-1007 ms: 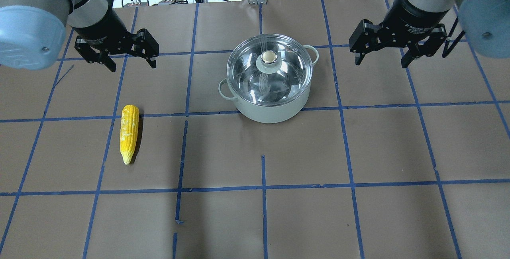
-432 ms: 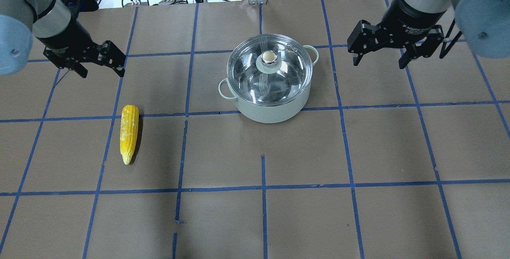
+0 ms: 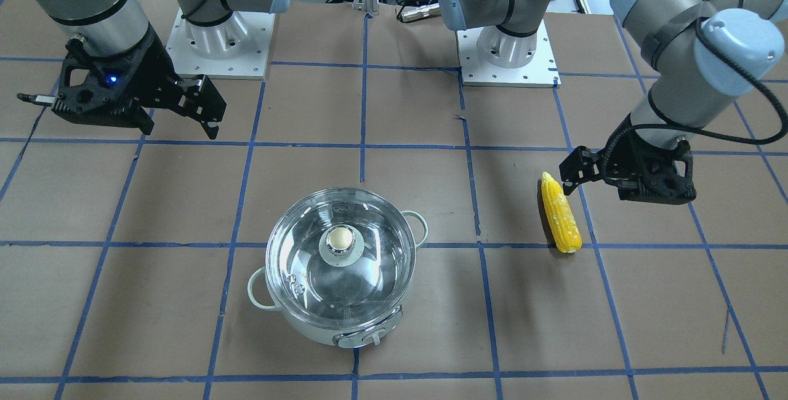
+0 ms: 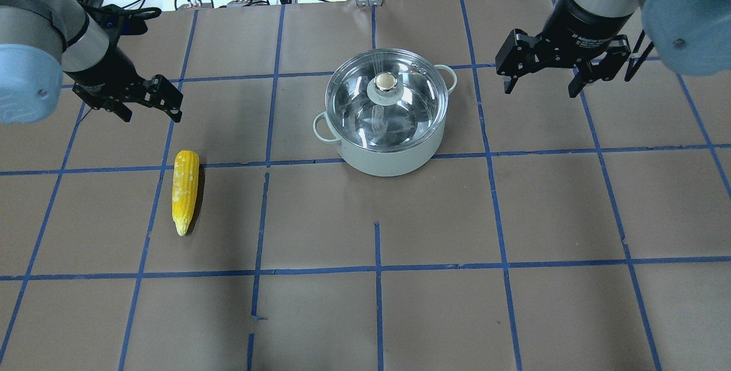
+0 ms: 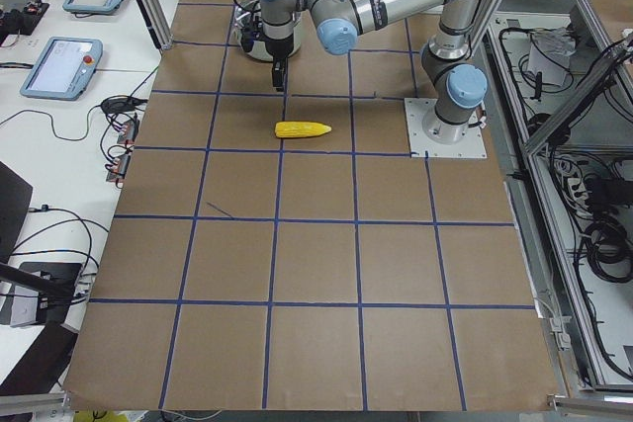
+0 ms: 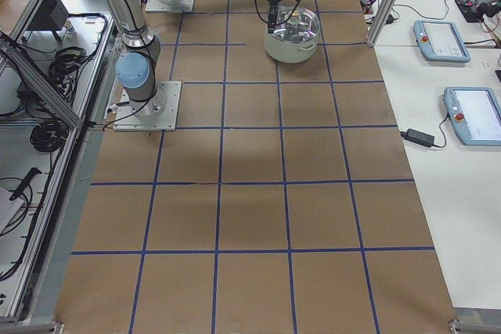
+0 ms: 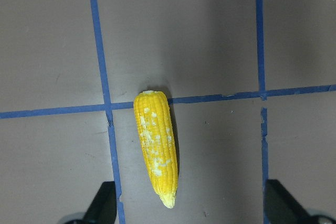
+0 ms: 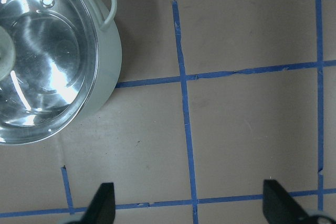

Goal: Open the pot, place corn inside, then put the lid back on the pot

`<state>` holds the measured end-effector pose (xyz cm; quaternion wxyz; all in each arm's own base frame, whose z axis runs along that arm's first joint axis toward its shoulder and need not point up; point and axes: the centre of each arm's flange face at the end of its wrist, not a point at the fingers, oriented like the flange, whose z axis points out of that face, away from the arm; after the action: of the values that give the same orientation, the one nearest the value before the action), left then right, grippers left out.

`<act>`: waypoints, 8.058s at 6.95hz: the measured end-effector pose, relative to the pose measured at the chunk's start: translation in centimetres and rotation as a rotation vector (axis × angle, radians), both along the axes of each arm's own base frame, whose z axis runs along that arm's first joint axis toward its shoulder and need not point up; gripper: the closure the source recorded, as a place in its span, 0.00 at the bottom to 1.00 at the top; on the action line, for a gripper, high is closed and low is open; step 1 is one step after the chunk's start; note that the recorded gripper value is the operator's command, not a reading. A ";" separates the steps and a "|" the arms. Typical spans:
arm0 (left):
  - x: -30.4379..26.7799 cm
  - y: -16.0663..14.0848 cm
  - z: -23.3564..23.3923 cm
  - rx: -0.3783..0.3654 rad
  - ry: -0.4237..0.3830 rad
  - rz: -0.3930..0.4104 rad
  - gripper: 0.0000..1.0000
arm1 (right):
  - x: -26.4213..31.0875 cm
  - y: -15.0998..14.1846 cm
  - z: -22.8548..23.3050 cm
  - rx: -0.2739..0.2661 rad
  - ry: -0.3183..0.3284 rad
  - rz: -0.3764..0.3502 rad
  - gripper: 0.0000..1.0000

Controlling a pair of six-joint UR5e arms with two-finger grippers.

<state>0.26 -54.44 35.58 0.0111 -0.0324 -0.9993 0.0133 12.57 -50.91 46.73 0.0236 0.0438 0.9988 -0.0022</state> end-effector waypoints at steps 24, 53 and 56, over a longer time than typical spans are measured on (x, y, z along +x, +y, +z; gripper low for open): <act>2.6 2.0 -14.8 -0.092 -0.004 0.021 0.90 | 20.3 -10.5 -11.5 -0.036 -0.077 0.496 0.07; -36.1 -12.0 -0.1 -0.019 0.249 0.386 0.85 | -12.5 -13.9 3.0 0.062 -0.020 0.249 0.78; -34.3 -11.3 -1.9 0.001 0.202 0.345 0.00 | -12.5 -14.0 2.7 0.061 -0.018 0.249 0.77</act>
<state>-34.04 -65.70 33.67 0.1090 0.1409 -0.9838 0.0175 0.06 -64.95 49.47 0.0314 -0.0799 0.9958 0.0313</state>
